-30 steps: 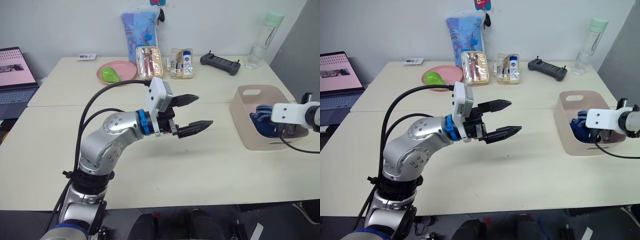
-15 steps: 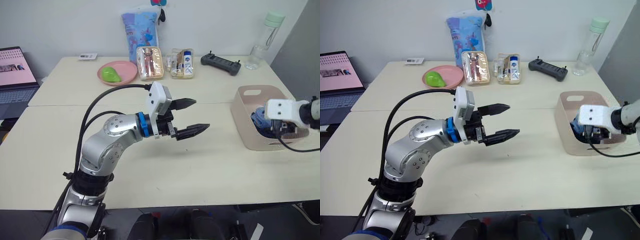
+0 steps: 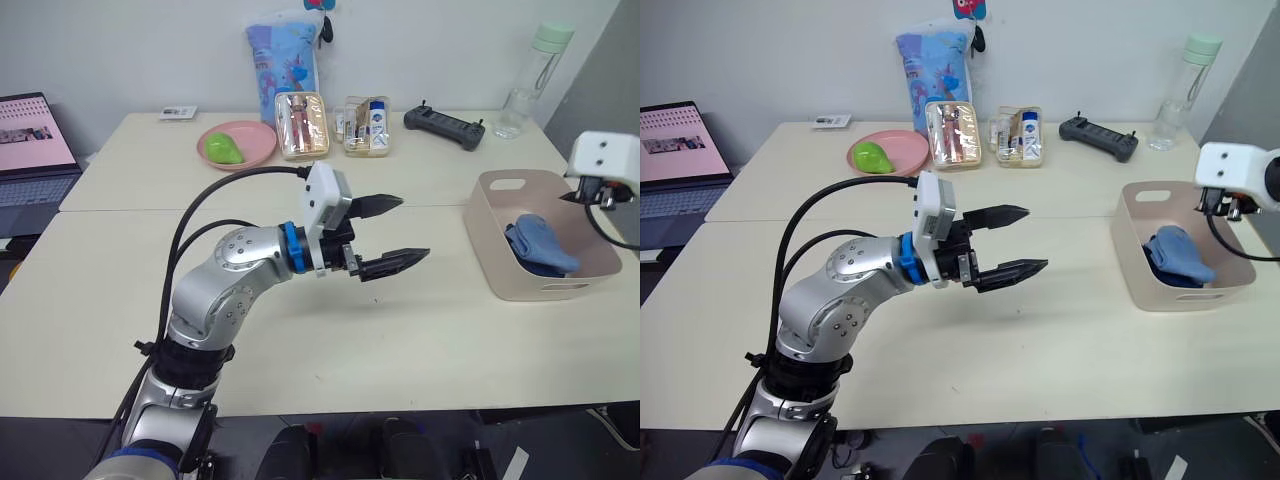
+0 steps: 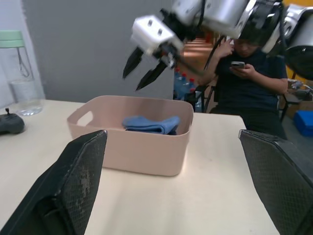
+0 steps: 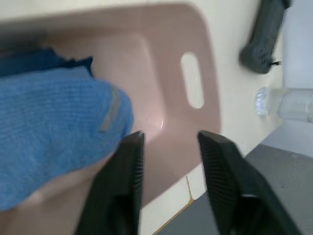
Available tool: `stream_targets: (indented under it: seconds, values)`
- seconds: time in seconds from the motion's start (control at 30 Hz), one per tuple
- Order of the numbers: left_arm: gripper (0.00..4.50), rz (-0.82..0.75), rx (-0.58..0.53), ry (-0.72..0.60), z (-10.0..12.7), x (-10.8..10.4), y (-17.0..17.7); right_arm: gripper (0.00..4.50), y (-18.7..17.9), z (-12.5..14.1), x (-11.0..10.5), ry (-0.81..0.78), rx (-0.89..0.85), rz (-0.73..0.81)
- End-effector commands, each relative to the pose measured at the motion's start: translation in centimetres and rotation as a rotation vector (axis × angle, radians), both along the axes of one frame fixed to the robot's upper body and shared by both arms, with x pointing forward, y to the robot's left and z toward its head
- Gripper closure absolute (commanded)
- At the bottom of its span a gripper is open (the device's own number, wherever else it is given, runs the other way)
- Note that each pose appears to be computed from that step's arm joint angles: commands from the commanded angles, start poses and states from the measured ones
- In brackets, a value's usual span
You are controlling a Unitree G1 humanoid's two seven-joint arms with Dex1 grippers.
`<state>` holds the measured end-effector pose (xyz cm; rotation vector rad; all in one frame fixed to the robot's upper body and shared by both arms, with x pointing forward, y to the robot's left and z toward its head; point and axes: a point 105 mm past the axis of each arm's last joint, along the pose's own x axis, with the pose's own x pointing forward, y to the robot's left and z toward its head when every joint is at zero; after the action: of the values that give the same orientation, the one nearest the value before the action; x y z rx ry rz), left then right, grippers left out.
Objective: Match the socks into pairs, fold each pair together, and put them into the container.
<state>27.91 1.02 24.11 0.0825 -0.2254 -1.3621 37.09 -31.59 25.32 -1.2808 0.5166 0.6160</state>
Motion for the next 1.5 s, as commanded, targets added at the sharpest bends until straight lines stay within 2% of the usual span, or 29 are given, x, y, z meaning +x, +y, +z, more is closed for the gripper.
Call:
stream_targets:
  seconds: [0.03,0.1,0.27,0.53,0.6,0.77,0.83,0.87,0.97,1.1,1.17,1.23,1.37,1.43,1.5]
  values:
    - [0.0,-0.035,0.004,-0.062,1.1,-0.8,-0.9,3.95,-0.2,-0.3,0.1,-0.008,-0.025,0.014]
    - [0.0,-0.029,0.01,-0.072,1.2,-0.7,-1.1,4.49,0.0,-2.2,0.5,0.029,-0.032,0.024]
    - [0.0,-0.036,0.012,-0.069,1.2,-1.0,-1.2,4.49,0.5,-7.2,0.2,0.183,-0.036,0.045]
    - [0.0,-0.024,0.014,-0.064,1.0,-0.9,-1.1,4.49,0.5,-10.1,0.5,0.209,-0.008,0.023]
    - [0.0,-0.014,0.017,-0.061,1.0,-0.8,-0.9,4.49,0.2,-8.8,0.5,0.191,-0.005,0.024]
    - [0.0,0.037,0.036,-0.048,0.6,-0.2,0.6,4.49,0.1,-3.3,0.9,0.055,0.005,0.025]
    - [0.0,0.064,0.044,-0.05,0.5,0.1,1.4,4.1,0.0,-1.7,0.7,0.041,0.022,0.024]
    - [0.0,0.098,0.058,-0.053,0.4,0.5,2.5,3.87,0.3,0.3,0.8,-0.013,0.053,0.029]
    - [0.0,0.225,0.12,-0.044,-0.9,1.6,6.2,2.83,3.5,5.5,1.7,-0.217,0.3,0.104]
    - [0.0,0.419,0.096,-0.044,-1.3,3.3,9.5,1.39,8.6,5.9,1.8,-0.237,0.571,0.223]
    - [0.0,0.538,0.073,-0.047,-2.0,4.2,11.2,0.71,11.6,4.5,1.5,-0.212,0.723,0.258]
    - [0.0,0.647,0.067,-0.026,-3.9,4.4,12.8,0.03,15.1,1.2,0.5,-0.16,0.858,0.28]
    - [0.0,0.827,-0.019,0.007,-5.5,4.0,15.1,0.03,19.2,-4.6,-1.6,-0.127,0.975,0.225]
    - [0.0,0.905,-0.014,0.021,-7.2,3.2,16.0,0.03,20.6,-8.3,-3.1,-0.118,1.017,0.158]
    - [0.0,0.925,-0.008,0.052,-8.5,2.4,16.2,0.03,20.9,-10.3,-4.2,-0.126,1.043,0.108]
